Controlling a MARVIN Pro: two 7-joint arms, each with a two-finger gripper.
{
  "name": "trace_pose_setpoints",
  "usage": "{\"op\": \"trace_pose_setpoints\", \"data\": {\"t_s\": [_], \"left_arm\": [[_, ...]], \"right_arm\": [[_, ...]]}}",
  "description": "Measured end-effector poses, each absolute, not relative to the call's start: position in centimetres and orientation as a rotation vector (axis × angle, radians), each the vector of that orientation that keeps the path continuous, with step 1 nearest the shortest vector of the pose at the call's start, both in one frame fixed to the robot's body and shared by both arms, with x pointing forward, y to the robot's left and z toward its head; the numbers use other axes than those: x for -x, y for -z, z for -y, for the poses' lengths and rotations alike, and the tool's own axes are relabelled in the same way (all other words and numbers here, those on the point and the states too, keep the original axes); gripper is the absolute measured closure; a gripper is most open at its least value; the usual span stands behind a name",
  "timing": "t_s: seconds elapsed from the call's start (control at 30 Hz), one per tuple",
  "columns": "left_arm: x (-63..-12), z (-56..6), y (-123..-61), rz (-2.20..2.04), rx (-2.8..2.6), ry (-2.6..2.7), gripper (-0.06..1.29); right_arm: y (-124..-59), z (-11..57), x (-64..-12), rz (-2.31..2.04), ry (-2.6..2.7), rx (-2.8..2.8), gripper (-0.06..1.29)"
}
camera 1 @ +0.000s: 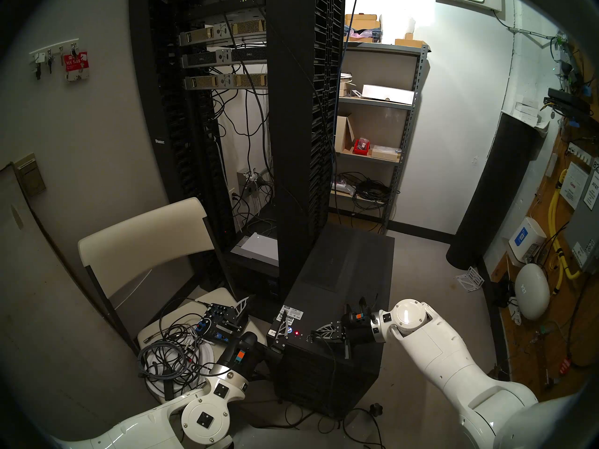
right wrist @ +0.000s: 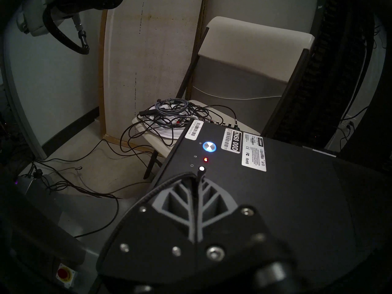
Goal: Insert the cable into the workstation's USB slot
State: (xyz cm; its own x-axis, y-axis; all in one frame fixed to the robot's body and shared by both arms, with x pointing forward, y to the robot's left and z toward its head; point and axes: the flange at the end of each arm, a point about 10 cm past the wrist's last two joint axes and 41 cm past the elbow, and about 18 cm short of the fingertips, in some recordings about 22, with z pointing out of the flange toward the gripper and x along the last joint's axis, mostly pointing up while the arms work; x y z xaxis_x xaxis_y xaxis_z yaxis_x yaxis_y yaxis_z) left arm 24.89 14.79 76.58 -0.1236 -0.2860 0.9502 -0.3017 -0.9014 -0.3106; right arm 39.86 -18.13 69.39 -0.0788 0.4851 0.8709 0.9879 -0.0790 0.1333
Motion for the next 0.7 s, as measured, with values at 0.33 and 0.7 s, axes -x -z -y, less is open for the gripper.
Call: {"op": "trace_pose_setpoints", "data": {"t_s": [0.33, 0.7], "left_arm": [[-24.72, -14.93, -76.43, 0.684, -2.076, -2.245, -0.01], [-24.66, -15.02, -76.31, 0.681, -2.076, -2.247, -0.01]], "right_arm": [[-69.32, 17.96, -39.92, 1.603, 1.087, 1.627, 1.25], [-68.79, 18.00, -39.83, 1.584, 1.083, 1.651, 1.25]]}}
